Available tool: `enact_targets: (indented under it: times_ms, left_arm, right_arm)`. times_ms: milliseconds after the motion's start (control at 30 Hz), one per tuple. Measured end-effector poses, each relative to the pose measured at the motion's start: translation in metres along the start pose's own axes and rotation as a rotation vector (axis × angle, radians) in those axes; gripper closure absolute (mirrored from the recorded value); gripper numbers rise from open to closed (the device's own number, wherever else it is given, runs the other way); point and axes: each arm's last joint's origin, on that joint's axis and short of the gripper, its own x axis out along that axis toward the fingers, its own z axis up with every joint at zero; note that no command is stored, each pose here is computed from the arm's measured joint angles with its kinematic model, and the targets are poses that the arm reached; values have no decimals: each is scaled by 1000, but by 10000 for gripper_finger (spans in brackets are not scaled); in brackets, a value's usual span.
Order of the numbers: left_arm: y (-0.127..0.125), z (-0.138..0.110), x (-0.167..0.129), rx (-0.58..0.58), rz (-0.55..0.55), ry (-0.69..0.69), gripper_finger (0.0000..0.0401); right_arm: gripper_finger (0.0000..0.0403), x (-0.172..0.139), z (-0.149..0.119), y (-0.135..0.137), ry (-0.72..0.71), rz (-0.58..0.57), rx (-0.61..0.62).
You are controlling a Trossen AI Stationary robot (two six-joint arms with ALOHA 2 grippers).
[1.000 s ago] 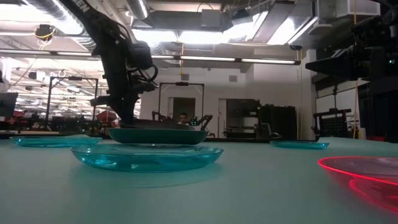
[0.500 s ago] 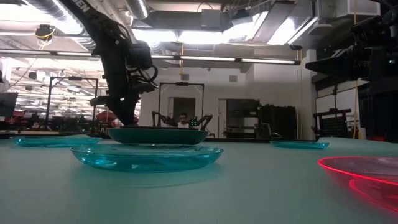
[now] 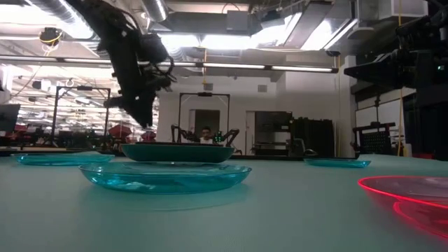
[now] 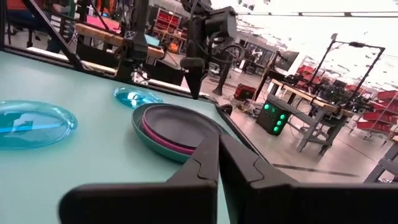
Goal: Stack plastic plates
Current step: Stack the top right blue plate on top of the black plate
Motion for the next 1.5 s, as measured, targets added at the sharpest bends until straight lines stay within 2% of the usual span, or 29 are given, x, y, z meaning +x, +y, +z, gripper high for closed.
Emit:
enact_targets:
  times_ms: [200,367,533,700,800,967,1267,1500]
  left_arm:
    - [-15,-9,-22,68,-67,-59,334]
    - [-40,-22,-36,157,-136,-120,334]
    - [-71,-34,-47,244,-238,-241,334]
    - [-99,-47,-57,323,-362,-323,334]
    - [-112,-56,-62,359,-428,-345,334]
    - [-125,-68,-68,401,-500,-367,334]
    - [-128,-69,-70,422,-488,-402,335]
    - [-128,-69,-71,420,-495,-410,335]
  right_arm:
    - [332,0,1,-1,-3,-26,1]
    - [289,-1,9,-4,-70,-52,10]
    - [279,-3,30,-12,-108,-66,12]
    - [279,3,49,-19,-68,-93,7]
    - [279,11,56,-24,37,-122,-1]
    - [279,29,65,-30,291,-151,-39]
    - [279,63,73,-34,672,-114,-131]
    - [279,91,53,-36,871,-56,-139]
